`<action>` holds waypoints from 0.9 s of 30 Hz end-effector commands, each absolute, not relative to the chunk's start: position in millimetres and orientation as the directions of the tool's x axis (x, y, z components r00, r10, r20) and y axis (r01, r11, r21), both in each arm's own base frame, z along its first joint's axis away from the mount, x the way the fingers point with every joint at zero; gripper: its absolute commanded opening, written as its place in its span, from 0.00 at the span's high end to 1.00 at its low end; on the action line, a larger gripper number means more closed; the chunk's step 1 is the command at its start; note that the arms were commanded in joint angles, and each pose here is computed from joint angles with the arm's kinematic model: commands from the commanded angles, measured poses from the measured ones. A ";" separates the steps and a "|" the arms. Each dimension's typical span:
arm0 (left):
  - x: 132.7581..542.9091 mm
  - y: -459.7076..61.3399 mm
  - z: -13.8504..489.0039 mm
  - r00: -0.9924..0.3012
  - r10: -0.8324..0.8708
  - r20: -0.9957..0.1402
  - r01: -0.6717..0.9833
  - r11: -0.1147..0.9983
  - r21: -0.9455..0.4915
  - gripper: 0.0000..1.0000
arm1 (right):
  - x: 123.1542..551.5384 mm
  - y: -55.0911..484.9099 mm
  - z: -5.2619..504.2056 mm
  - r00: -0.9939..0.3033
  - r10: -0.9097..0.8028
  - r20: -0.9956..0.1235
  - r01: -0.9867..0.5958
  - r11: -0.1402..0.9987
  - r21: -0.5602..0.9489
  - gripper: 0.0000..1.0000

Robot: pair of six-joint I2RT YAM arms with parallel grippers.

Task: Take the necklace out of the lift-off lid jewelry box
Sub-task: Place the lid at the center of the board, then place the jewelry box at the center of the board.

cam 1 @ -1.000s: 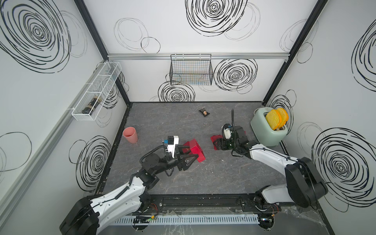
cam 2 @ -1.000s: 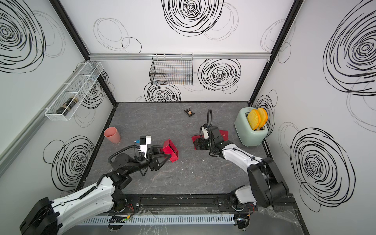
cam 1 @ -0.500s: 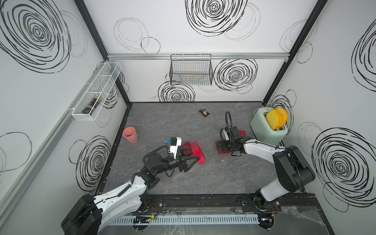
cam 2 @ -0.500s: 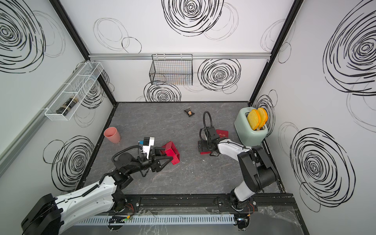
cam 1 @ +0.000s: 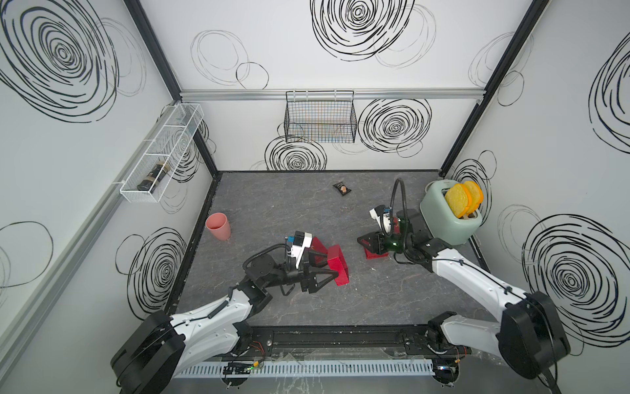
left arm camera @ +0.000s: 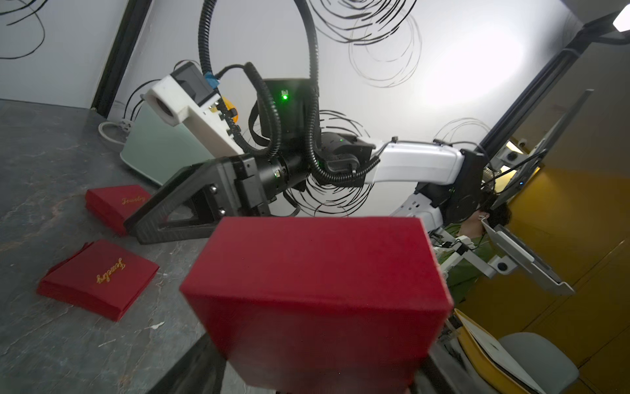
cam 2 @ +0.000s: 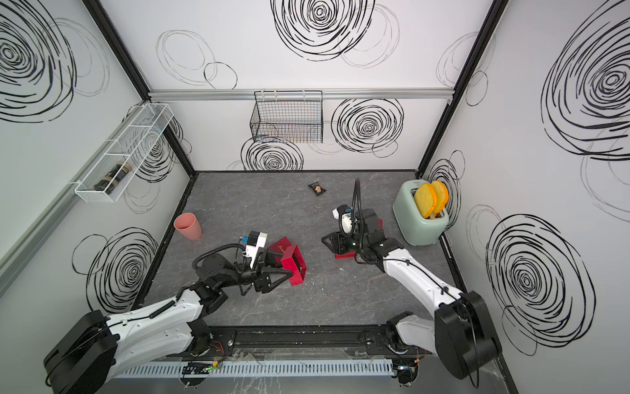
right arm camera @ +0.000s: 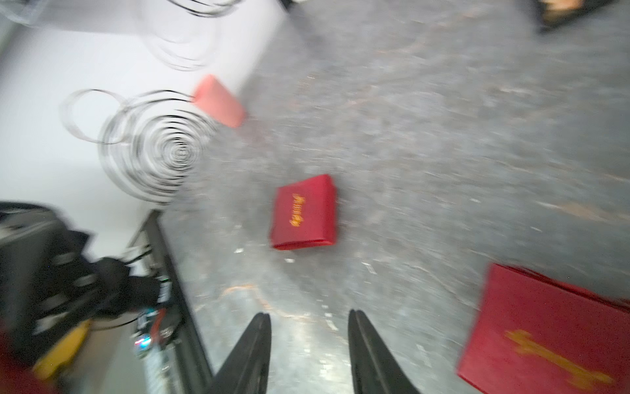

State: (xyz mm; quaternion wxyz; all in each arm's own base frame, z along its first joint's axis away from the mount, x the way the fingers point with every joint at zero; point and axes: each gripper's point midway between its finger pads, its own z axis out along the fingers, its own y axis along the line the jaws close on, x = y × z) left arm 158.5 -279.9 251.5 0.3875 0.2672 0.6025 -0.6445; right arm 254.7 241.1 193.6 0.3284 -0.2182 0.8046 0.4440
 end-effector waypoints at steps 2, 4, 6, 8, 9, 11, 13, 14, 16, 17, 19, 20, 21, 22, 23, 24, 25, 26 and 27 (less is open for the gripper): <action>141.9 -280.4 292.6 -0.479 -0.215 -0.851 0.878 -0.111 -0.466 0.33 | 196.4 262.9 260.1 -0.580 -0.058 -0.812 -0.811 0.124 0.571 0.57; 139.8 -281.6 294.0 -0.477 -0.208 -0.854 0.879 -0.126 -0.460 0.33 | 182.4 267.3 268.7 -0.553 -0.073 -0.830 -0.833 0.079 0.548 0.58; 138.6 -282.7 295.1 -0.477 -0.204 -0.855 0.879 -0.138 -0.457 0.33 | 169.8 272.0 275.6 -0.531 -0.084 -0.843 -0.847 0.039 0.530 0.59; 137.6 -283.7 295.3 -0.478 -0.200 -0.855 0.878 -0.146 -0.456 0.33 | 160.6 276.3 279.7 -0.512 -0.091 -0.854 -0.858 0.014 0.513 0.60; 138.1 -284.4 294.8 -0.480 -0.198 -0.855 0.877 -0.147 -0.458 0.33 | 158.5 278.4 280.4 -0.506 -0.091 -0.858 -0.862 0.014 0.507 0.60; 138.0 -285.2 294.4 -0.481 -0.196 -0.854 0.876 -0.148 -0.459 0.33 | 155.6 282.1 280.3 -0.500 -0.092 -0.861 -0.865 0.012 0.501 0.61; 138.4 -285.7 294.1 -0.485 -0.195 -0.853 0.874 -0.148 -0.463 0.33 | 152.8 284.9 279.6 -0.498 -0.100 -0.861 -0.866 0.000 0.501 0.62; 138.7 -286.1 293.6 -0.488 -0.193 -0.851 0.872 -0.148 -0.466 0.33 | 152.0 286.2 279.4 -0.499 -0.103 -0.861 -0.865 -0.002 0.501 0.62; 138.5 -286.4 293.0 -0.493 -0.190 -0.849 0.869 -0.149 -0.471 0.33 | 151.4 288.1 279.6 -0.496 -0.106 -0.862 -0.866 -0.003 0.499 0.66; 138.1 -286.6 292.9 -0.495 -0.189 -0.848 0.868 -0.151 -0.473 0.33 | 151.4 288.9 279.4 -0.496 -0.108 -0.861 -0.866 -0.003 0.499 0.68; 136.1 -286.6 293.7 -0.493 -0.188 -0.850 0.869 -0.158 -0.469 0.33 | 151.0 290.7 278.2 -0.495 -0.112 -0.862 -0.867 -0.002 0.498 0.73; 135.4 -286.7 294.1 -0.492 -0.187 -0.850 0.869 -0.161 -0.468 0.33 | 151.2 291.7 277.9 -0.495 -0.112 -0.862 -0.867 0.002 0.498 0.75; 134.8 -286.7 294.8 -0.490 -0.186 -0.851 0.870 -0.163 -0.465 0.33 | 151.5 292.2 277.5 -0.497 -0.113 -0.861 -0.867 0.007 0.499 0.77; 134.2 -286.9 294.8 -0.489 -0.185 -0.852 0.871 -0.165 -0.463 0.33 | 152.1 292.6 277.4 -0.499 -0.112 -0.860 -0.866 0.013 0.500 0.79; 133.9 -287.0 294.2 -0.488 -0.183 -0.854 0.871 -0.165 -0.462 0.33 | 152.4 293.0 277.8 -0.499 -0.111 -0.860 -0.866 0.019 0.500 0.82; 134.0 -287.1 293.5 -0.487 -0.182 -0.854 0.872 -0.164 -0.462 0.33 | 151.6 293.6 278.0 -0.500 -0.112 -0.859 -0.865 0.020 0.501 0.85; 134.2 -287.3 293.2 -0.487 -0.181 -0.854 0.871 -0.163 -0.463 0.33 | 150.7 294.1 277.8 -0.499 -0.114 -0.859 -0.866 0.019 0.500 0.86; 134.0 -287.3 292.7 -0.487 -0.179 -0.855 0.871 -0.163 -0.463 0.33 | 149.0 294.8 278.3 -0.494 -0.115 -0.862 -0.868 0.016 0.496 0.89; 133.5 -287.4 291.9 -0.488 -0.176 -0.855 0.871 -0.164 -0.464 0.33 | 148.6 295.5 278.0 -0.496 -0.117 -0.860 -0.867 0.022 0.497 0.92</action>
